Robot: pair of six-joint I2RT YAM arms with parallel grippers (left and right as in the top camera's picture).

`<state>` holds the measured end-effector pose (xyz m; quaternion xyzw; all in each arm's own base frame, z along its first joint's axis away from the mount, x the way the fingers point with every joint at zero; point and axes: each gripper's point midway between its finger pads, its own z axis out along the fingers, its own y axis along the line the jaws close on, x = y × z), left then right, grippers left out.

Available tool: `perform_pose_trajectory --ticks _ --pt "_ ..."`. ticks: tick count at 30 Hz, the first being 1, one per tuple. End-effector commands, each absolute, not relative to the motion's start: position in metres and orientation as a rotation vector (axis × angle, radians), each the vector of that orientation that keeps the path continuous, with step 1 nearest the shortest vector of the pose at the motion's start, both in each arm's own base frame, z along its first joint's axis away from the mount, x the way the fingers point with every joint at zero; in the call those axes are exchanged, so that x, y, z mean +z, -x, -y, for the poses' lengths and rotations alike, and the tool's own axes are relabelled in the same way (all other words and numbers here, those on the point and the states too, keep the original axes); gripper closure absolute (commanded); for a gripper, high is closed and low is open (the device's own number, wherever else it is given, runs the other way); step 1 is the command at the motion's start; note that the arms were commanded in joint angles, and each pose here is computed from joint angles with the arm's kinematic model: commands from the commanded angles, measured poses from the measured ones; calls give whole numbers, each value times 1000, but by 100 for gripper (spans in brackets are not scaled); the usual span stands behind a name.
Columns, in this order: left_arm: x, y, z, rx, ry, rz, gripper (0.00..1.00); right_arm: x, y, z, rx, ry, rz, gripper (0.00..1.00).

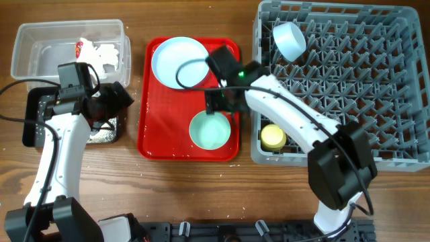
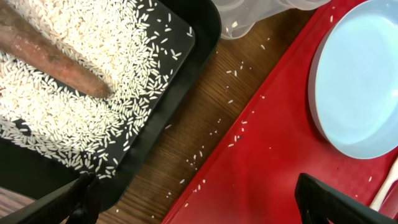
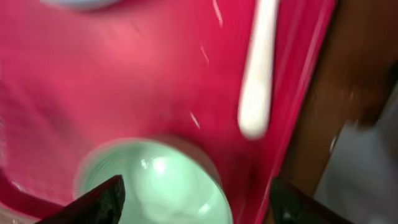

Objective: Sort waste into correct bins and load items into the dishwasher rack
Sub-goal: 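Grasp the green bowl rim on the red tray with the right gripper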

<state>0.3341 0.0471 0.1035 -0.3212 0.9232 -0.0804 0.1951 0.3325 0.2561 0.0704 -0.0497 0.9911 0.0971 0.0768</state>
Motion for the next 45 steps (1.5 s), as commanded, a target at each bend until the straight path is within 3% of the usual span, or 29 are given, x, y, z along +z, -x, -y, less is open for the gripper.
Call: perform_pose_trajectory --ticks 1,6,11,16,18,23,30,36,41,45 --pt "112 -339 -48 -215 876 -2567 0 44 -301 -253 341 -74 -3112 28" --pt "112 -339 -48 -215 876 -2567 0 34 -291 -251 339 -77 -3142 39" --pt "112 -339 -48 -215 876 -2567 0 34 -288 -258 340 -45 -3133 70" --pt "112 -339 -48 -215 876 -2567 0 32 -288 -257 313 -47 -3129 73" --pt "112 -339 -48 -215 876 -2567 0 29 -288 -256 307 -47 -3135 80" --pt "112 -339 -48 -215 876 -2567 0 24 -289 -257 303 -47 -3140 81" --pt "112 -339 -48 -215 876 -2567 0 19 -292 -260 310 -45 -3135 95" --pt "112 -339 -48 -215 876 -2567 0 19 -293 -262 327 -43 -3131 96" --pt "112 -339 -48 -215 876 -2567 0 77 -312 -256 389 -13 -2998 96" --pt "112 -339 -48 -215 876 -2567 0 176 -342 -191 191 -162 -2724 96"
